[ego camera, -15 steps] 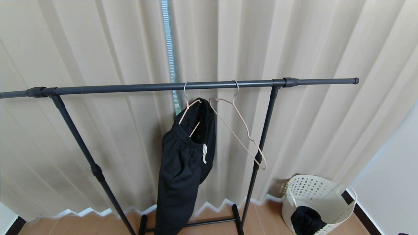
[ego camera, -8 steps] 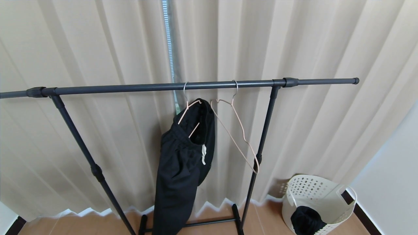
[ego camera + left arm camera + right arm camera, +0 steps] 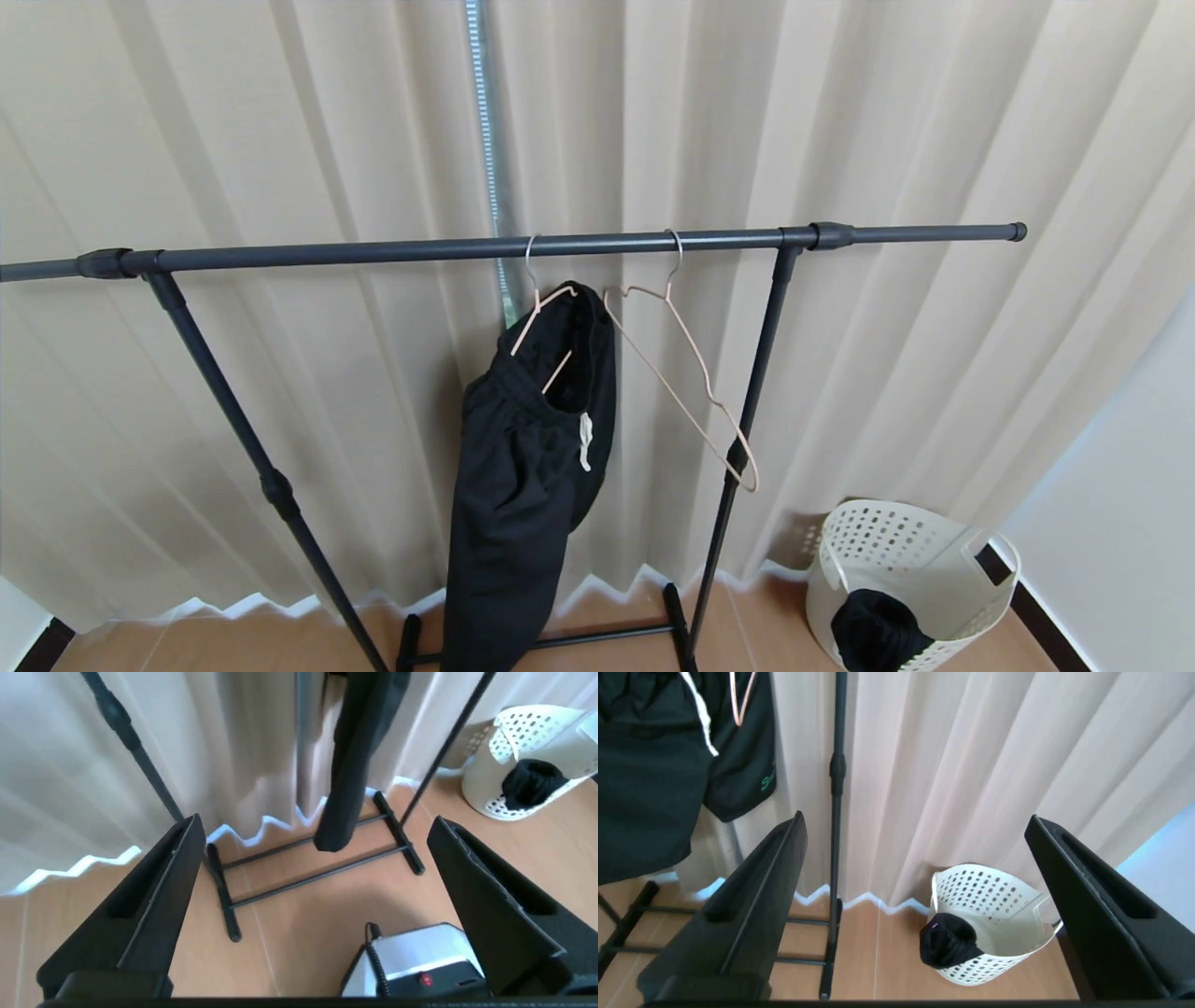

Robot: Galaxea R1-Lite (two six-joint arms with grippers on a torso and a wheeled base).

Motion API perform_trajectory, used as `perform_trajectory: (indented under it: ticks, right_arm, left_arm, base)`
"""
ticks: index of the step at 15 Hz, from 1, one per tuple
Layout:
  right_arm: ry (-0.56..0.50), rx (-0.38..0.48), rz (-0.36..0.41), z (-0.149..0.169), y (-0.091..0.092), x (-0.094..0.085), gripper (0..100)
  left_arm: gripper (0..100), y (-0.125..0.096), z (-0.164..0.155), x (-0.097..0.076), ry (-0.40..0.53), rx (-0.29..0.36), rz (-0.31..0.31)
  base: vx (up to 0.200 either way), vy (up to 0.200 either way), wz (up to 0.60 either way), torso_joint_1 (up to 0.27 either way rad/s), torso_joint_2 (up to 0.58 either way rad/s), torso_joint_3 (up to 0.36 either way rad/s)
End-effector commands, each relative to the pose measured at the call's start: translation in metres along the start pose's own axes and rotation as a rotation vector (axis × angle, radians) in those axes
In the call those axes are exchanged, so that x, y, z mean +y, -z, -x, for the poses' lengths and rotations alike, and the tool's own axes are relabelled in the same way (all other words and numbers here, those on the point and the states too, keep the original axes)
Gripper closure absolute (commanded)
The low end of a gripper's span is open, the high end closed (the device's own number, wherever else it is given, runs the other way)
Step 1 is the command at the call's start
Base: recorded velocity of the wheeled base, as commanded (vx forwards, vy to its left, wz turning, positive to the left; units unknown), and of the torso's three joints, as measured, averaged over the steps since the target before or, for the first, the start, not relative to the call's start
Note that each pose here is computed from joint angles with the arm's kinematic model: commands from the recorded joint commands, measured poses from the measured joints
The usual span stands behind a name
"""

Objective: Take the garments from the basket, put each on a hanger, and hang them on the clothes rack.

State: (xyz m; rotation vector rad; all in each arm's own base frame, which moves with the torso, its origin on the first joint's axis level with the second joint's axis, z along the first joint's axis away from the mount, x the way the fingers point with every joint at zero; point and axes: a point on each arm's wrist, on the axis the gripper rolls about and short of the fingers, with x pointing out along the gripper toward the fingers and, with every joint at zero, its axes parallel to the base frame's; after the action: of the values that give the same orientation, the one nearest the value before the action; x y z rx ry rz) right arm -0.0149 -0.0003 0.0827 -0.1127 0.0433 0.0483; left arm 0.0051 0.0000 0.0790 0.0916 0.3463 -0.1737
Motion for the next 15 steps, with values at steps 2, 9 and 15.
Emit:
perform_trajectory:
  ticks: [2,9,15]
  right_arm:
    - [0.035,-0.039,-0.001,0.004,0.001,0.001,0]
    - [0.065,-0.066,-0.025,0.006,0.002,0.001,0]
    - [0.039,-0.089,-0.061,0.007,0.001,0.001,0]
  left_arm:
    - [0,0.001,0.004,0.000,-0.161,-0.039,0.022]
    - [0,0.008,0.019,-0.003,-0.202,-0.246,0.010]
    - [0,0.012,0.024,-0.005,-0.203,-0.336,0.085]
  base:
    - [0.000,0.000,0.00,0.000,0.00,0.000]
    - [0.000,0.000,0.00,0.000,0.00,0.000]
    - [0.000,0.000,0.00,0.000,0.00,0.000]
